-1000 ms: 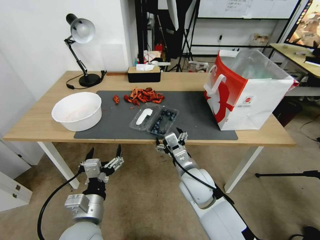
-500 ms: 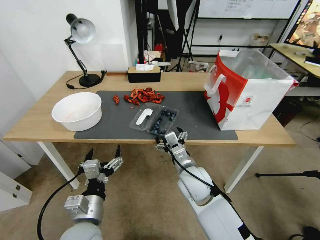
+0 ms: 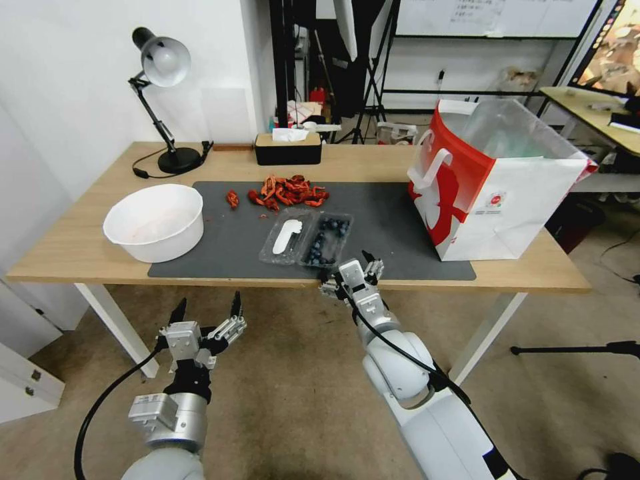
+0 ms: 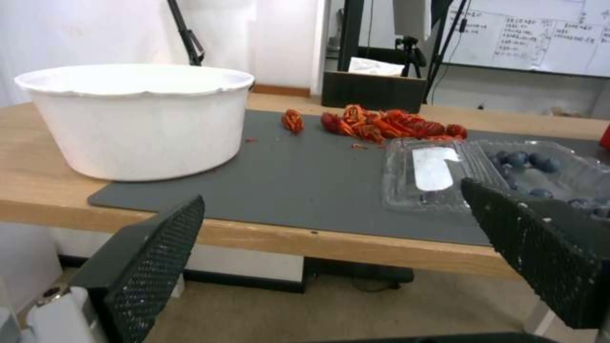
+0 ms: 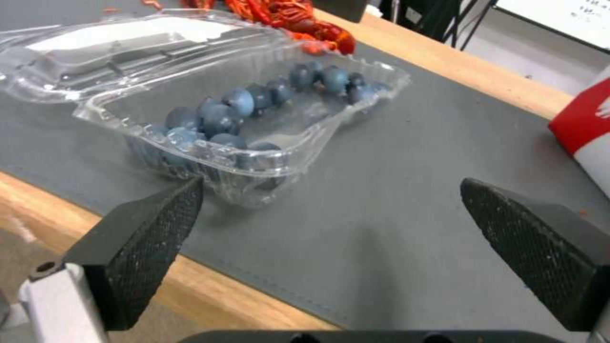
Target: Close the takeout container lid, then place the container into the takeout bag.
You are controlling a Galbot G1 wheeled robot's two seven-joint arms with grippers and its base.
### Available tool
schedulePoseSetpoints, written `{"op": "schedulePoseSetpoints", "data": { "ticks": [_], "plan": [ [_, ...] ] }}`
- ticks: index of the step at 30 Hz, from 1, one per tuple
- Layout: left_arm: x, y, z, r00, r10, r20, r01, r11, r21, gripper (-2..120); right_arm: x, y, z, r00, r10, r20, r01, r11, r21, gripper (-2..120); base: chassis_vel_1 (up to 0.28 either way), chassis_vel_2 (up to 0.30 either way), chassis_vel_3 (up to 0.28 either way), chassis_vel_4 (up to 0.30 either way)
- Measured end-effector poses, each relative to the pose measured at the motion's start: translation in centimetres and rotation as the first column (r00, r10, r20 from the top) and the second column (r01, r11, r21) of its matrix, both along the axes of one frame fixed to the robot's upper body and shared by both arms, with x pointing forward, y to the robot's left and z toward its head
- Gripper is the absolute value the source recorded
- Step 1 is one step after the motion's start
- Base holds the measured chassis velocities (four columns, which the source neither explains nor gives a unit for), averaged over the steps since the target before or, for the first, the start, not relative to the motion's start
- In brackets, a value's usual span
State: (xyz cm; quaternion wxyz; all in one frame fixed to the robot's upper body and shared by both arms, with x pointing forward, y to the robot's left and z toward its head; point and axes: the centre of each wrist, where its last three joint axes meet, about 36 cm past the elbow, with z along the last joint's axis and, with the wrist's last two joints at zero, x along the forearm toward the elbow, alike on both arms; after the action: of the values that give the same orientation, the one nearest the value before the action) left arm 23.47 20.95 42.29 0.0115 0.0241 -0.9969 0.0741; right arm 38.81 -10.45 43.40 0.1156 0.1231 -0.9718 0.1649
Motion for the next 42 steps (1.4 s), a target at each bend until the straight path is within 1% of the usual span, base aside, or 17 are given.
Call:
{"op": "schedulePoseSetpoints", "data": {
  "ticks": [24,31,33,34,35,38,39,40,42],
  "plan": [
    [-0.6,-0.3,-0.2,1.0,0.001,0.008,-0.001,1.0,0.003,100,-0.6,-3.4,-0.4,0.999,-0.051,-0.004,0.051,0.999,-0.007,100,0.0,0.0,0.0,0.0],
    [-0.8,-0.4,-0.1,1.0,0.0,0.012,0.0,1.0,0.005,100,-1.9,-4.6,-0.3,0.999,-0.048,0.0,0.048,0.999,0.0,100,0.0,0.0,0.0,0.0],
    [-0.8,-0.4,0.0,1.0,-0.001,0.014,0.001,1.0,0.006,100,-2.6,-5.4,-0.2,0.999,-0.046,0.019,0.045,0.998,0.032,100,0.0,0.0,0.0,0.0],
    [-0.9,-0.4,0.0,1.0,-0.001,0.015,0.001,1.0,0.006,100,-3.1,-6.1,-0.1,0.998,-0.048,0.037,0.045,0.997,0.067,100,0.0,0.0,0.0,0.0],
    [-0.9,-0.4,0.0,1.0,-0.001,0.015,0.001,1.0,0.006,100,-3.1,-6.1,-0.1,0.998,-0.048,0.037,0.045,0.997,0.067,100,0.0,0.0,0.0,0.0],
    [-0.9,-0.4,0.0,1.0,-0.003,0.019,0.003,1.0,0.006,100,-4.3,-7.9,0.8,0.992,-0.069,0.109,0.048,0.982,0.183,100,0.0,0.0,0.0,0.0],
    [-0.9,-0.4,0.0,1.0,-0.003,0.019,0.003,1.0,0.006,100,-4.3,-7.9,0.8,0.992,-0.069,0.109,0.048,0.982,0.183,100,0.0,0.0,0.0,0.0],
    [-0.9,-0.4,0.0,1.0,-0.004,0.021,0.004,1.0,0.006,100,-4.7,-8.5,1.0,0.987,-0.083,0.14,0.05,0.974,0.223,100,0.0,0.0,0.0,0.0],
    [-0.9,-0.4,-0.1,1.0,-0.006,0.021,0.006,1.0,0.006,100,-5.1,-9.1,1.2,0.979,-0.097,0.179,0.046,0.963,0.267,100,0.0,0.0,0.0,0.0]
  ]
}}
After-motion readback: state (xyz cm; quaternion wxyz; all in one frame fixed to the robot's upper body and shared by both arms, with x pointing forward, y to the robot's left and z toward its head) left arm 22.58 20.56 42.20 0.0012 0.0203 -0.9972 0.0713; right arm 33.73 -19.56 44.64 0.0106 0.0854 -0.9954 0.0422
